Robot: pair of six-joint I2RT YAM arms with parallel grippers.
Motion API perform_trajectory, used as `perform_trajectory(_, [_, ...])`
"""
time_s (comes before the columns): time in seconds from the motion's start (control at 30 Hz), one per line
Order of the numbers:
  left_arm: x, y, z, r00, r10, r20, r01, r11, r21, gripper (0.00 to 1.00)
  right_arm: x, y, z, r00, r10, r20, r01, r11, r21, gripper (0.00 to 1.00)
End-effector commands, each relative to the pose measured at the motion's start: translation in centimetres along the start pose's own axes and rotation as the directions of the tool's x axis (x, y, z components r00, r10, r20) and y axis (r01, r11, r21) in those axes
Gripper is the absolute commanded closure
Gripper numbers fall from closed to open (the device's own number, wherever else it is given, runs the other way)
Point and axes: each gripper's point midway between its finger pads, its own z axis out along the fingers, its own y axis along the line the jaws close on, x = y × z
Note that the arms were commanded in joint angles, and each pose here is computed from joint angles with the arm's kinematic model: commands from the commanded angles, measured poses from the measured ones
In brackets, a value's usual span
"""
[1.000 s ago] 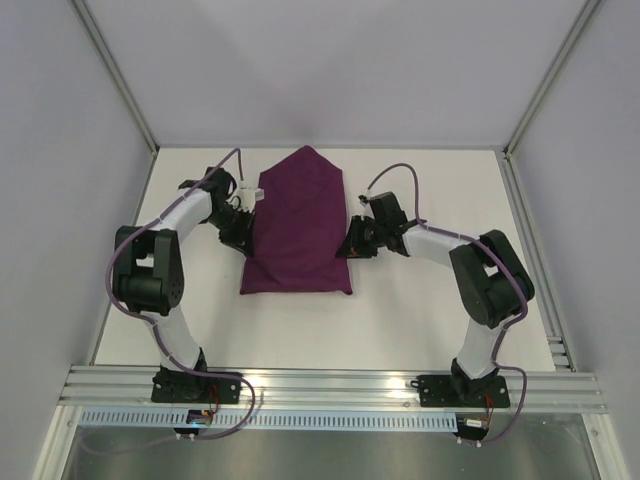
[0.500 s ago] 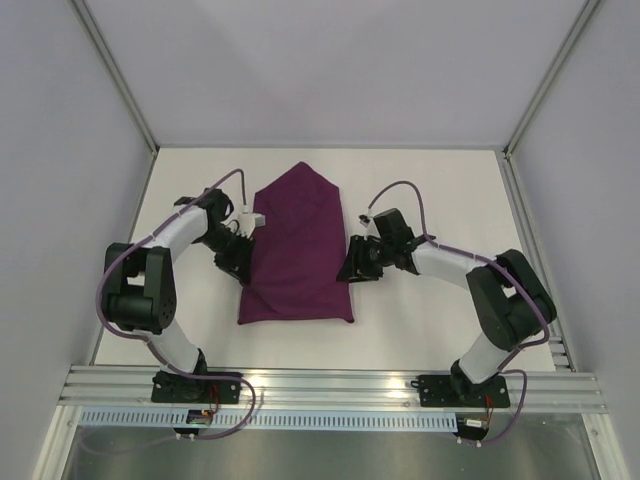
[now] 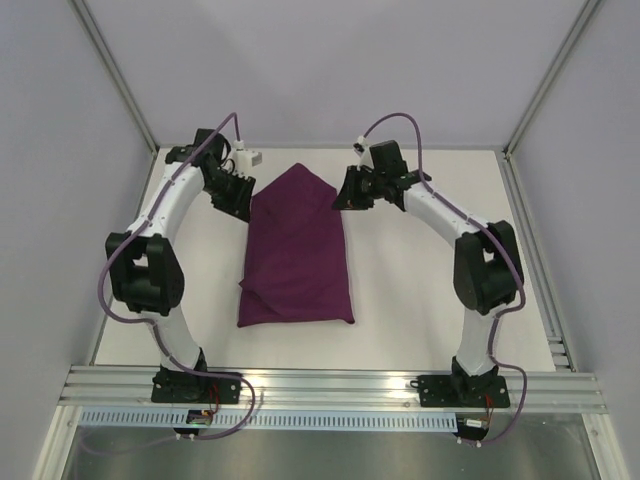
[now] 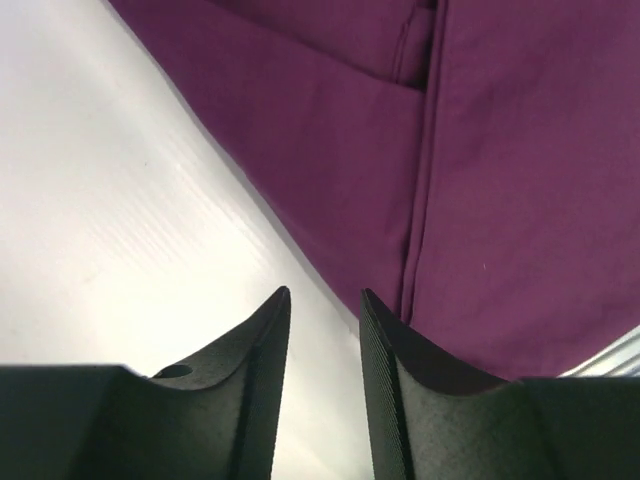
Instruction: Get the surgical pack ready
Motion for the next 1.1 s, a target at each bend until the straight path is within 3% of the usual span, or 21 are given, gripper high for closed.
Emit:
perform_trajectory(0.0, [-0.4,1.0,4.0,0.995,-0.081,-0.059,0.084,0.996,0.04,0.6,0.7,-1.8,3.7,0.994,0.057,-0.09,-0.056,0.998,0.019,0.85])
perform_trajectory(0.3, [1.3,1.7,11.0,0.968,-0.144,-0.204,0.175,0.973,0.148,0.64,1.3,-6.9,10.1,0.967,0.228,-0.113,-0.227,0.974,0.029,0.94])
perform_trajectory(0.4, [2.1,3.1,12.6,0.953,-0.184,-0.24,0.212,0.973,0.096,0.64,1.6,-8.7,11.4,0.947,0.301,-0.111,-0.298,0.954,0.042,0.95])
perform_trajectory(0.57, [1.4,4.6,12.9,0.954,-0.213,-0.209,0.226,0.973,0.041,0.63,0.0,-9.3,12.6,0.939,0.335,-0.076,-0.333,0.942,0.039,0.93])
perform_trajectory(0.8, [-2.9,7.2,12.8,0.972,-0.219,-0.083,0.216,0.975,-0.047,0.58,-4.1,-10.6,14.4,0.92,0.393,0.01,-0.393,0.918,0.048,0.89])
perform_trajectory(1.0, [-4.1,10.3,13.9,0.957,-0.278,-0.085,0.266,0.955,-0.129,0.57,-5.1,-14.0,16.9,0.875,0.485,0.011,-0.483,0.87,0.1,0.89])
perform_trajectory(1.07, [-4.3,10.5,14.1,0.956,-0.284,-0.079,0.272,0.953,-0.133,0.57,-6.6,-13.1,16.6,0.871,0.49,0.027,-0.491,0.87,0.056,0.89])
